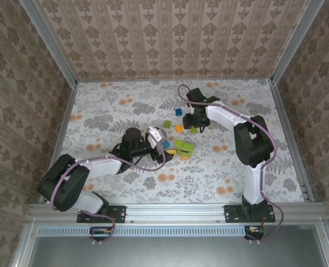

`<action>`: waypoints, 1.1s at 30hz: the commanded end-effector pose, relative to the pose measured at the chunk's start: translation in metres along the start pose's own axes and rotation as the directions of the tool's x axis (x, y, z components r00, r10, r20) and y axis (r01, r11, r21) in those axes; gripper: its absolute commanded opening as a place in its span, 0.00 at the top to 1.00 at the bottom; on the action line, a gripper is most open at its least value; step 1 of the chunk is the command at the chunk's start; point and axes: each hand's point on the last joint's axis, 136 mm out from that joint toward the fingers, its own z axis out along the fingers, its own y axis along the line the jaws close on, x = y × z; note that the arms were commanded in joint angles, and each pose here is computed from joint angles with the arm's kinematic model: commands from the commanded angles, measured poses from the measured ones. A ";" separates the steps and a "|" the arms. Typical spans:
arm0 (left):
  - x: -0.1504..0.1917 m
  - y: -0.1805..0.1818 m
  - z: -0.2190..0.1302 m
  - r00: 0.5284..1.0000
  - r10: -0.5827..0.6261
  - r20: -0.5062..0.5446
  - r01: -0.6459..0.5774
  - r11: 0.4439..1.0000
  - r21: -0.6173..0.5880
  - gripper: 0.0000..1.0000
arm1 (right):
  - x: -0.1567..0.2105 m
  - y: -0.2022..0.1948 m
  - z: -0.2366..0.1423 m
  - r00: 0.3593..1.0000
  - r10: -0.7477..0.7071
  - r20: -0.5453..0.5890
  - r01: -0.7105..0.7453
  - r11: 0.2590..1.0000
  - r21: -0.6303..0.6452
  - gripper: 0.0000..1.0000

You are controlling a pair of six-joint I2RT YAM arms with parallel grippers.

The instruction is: Assemble a carrot with lego

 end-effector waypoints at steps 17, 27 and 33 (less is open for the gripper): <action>0.004 0.003 0.011 0.999 0.019 -0.026 -0.019 1.000 0.021 0.00 | 0.005 -0.010 0.027 0.997 0.031 -0.071 -0.027 0.999 0.046 0.39; 0.004 0.003 0.010 0.999 0.021 -0.024 -0.020 1.000 0.020 0.00 | 0.004 -0.010 0.031 0.997 0.037 -0.072 -0.034 0.998 0.045 0.54; 0.004 0.003 0.009 0.999 0.021 -0.025 -0.020 1.000 0.018 0.00 | 0.005 -0.010 0.032 0.996 0.045 -0.081 -0.041 0.998 0.043 0.55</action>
